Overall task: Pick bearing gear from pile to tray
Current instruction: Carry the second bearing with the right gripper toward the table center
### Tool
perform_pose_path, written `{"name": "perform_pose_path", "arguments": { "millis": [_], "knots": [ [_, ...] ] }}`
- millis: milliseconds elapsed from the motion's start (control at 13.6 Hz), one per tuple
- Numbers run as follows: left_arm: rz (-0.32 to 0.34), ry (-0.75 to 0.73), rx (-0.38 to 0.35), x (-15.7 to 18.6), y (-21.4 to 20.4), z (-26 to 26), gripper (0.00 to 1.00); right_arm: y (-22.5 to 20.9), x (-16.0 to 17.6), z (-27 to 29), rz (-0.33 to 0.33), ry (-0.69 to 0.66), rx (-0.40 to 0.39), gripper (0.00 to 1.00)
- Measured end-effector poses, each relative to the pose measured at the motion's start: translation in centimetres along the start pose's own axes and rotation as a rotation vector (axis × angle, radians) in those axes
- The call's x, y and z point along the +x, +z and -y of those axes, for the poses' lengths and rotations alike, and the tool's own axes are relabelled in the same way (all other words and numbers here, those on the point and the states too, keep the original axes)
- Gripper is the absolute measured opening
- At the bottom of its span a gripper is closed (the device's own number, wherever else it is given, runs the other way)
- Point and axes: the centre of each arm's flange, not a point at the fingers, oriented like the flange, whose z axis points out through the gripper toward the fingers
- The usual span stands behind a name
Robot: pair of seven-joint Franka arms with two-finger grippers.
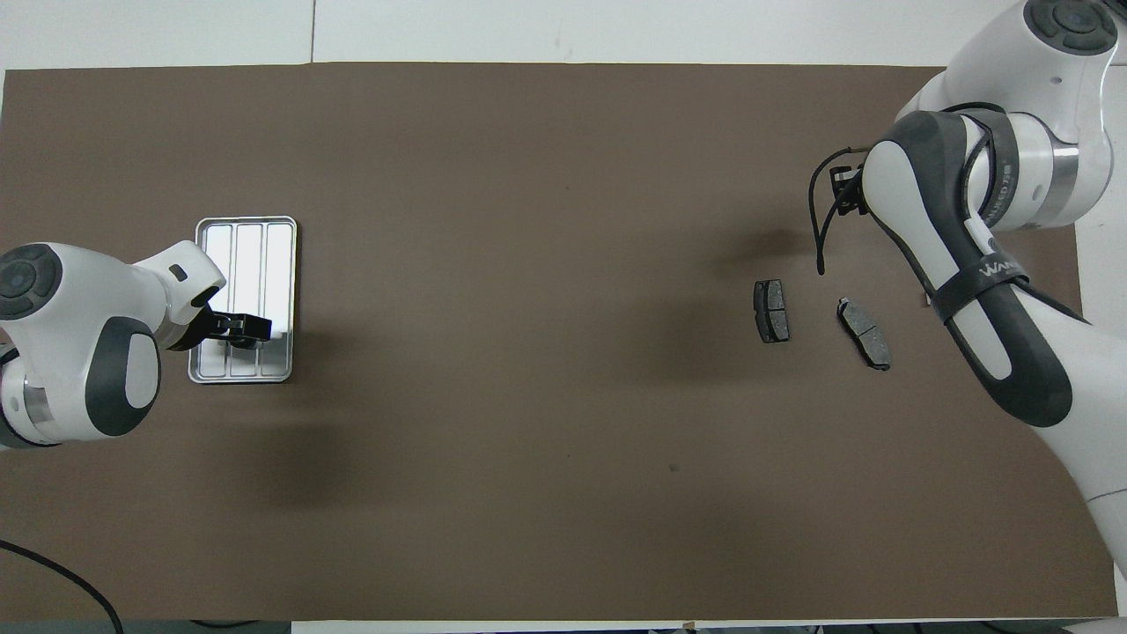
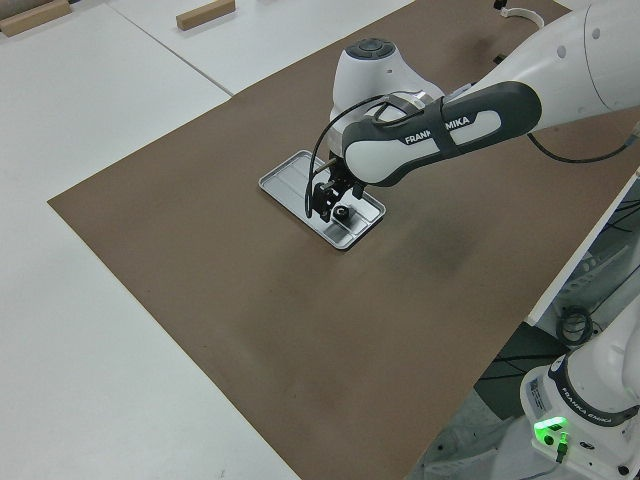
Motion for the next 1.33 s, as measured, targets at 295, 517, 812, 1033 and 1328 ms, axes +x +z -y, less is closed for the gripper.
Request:
{"name": "perform_pose_path", "arguments": {
  "millis": [295,517,812,1033,1328],
  "knots": [
    [0.003,-0.066,-0.025,1.5,-3.2,-0.2,1.0,-6.3,-3.2,11.0,-0.002,0.151,-0.015,0.24],
    [0.037,-0.122,-0.029,2.2,-5.4,-0.8,1.0,-7.6,-5.8,19.2,-0.016,0.285,-0.019,0.24],
    [0.052,-0.14,-0.031,2.1,-8.7,-0.8,1.0,-6.2,-9.5,30.1,-0.039,0.495,0.007,0.24],
    [0.051,-0.174,-0.03,2.1,-9.0,-0.9,1.0,-2.9,-11.5,37.0,-0.06,0.603,0.032,0.24],
    [0.054,-0.184,-0.03,2.1,-9.0,-1.6,1.0,2.5,-12.9,42.6,-0.067,0.682,0.048,0.24]
  ]
}}
